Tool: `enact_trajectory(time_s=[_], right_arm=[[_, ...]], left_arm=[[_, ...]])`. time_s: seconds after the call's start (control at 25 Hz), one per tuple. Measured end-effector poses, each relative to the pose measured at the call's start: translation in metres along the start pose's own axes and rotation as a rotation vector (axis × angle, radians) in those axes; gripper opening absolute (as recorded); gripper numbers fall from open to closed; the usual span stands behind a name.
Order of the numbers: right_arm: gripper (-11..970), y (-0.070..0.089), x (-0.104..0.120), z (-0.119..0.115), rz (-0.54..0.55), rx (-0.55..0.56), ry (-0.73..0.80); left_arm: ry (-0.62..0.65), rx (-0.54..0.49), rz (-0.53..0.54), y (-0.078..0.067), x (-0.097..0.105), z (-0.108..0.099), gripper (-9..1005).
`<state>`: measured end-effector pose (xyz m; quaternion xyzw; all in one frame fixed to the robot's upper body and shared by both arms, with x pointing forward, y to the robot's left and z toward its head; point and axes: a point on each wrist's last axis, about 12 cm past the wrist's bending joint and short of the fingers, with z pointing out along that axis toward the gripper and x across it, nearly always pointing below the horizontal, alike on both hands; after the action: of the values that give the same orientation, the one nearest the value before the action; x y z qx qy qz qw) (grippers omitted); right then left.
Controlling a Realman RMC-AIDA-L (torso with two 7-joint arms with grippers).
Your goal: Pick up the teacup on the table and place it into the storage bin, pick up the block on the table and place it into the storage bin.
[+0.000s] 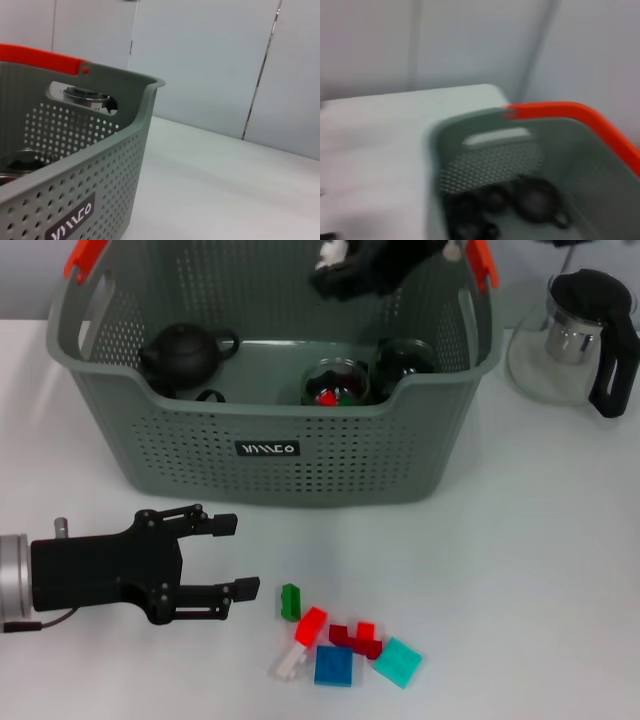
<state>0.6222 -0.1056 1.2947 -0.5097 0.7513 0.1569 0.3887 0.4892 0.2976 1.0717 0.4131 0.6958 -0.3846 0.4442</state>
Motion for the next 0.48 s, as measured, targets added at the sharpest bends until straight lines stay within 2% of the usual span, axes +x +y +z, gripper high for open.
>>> enact_trajectory(time_s=[0.2, 0.48], right_arm=[[458, -0.024, 0.030, 0.032, 0.109, 0.062, 0.046], [461, -0.035, 0.050, 0.053, 0.129, 0.120, 0.096]], left_arm=[[0.000, 0.001, 0.000, 0.000, 0.000, 0.000, 830], [0.001, 0.002, 0.001, 0.000, 0.000, 0.000, 829]])
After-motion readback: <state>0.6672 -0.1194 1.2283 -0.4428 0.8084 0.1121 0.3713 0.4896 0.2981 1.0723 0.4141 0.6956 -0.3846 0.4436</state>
